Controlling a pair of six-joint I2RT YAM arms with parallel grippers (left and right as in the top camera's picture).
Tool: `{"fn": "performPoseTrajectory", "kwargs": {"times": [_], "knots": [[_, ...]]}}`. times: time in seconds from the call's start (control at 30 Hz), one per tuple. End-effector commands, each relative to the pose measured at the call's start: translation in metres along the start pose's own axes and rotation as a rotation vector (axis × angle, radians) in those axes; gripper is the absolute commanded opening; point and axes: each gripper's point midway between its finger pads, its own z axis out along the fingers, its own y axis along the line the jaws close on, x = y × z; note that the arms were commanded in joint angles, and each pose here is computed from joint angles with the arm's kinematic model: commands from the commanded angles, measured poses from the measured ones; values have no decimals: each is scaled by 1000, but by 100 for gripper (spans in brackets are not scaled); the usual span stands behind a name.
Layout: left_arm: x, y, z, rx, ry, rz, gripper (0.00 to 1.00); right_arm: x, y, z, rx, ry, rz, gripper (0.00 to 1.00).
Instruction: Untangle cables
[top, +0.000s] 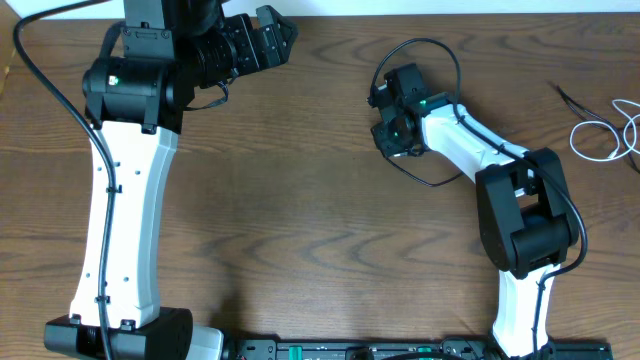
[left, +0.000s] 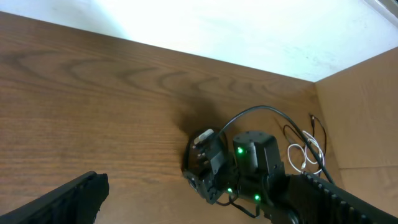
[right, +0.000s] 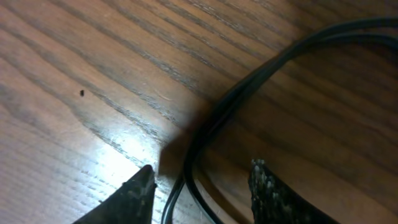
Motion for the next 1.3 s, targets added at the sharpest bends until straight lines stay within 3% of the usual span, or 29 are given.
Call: {"fn": "performPoseTrajectory", "kwargs": {"times": [0.0,0.27,0.33,0.43,0.47,0.67,0.83,1.0,1.27], "knots": [[-2,0,-5,-7,-13,27,97,11,0,7,24,19,-3,38],[-1,0,-5,-8,-10,26,97,28,1,13,24,58,16,33],[-1,0,-5,-8,-10,26,98,31,1,13,23,71,26,27],[-1,0,-5,-9,-10,26,97,38,1,12,24,100,65,4],[-1,0,-5,-9,-10,25,97,40,1,11,25,107,80,1],[-1,0,-5,-9,-8,25,97,19,-10,-21,38,62,198,1],[-1,0,-5,-10,-7,24,97,-28,-32,-92,48,-86,292,1],[0,1,-5,-12,-4,22,97,-65,-78,-210,91,-296,418,1],[0,1,-5,-11,-4,23,97,-53,-182,-370,284,-632,594,1]]}}
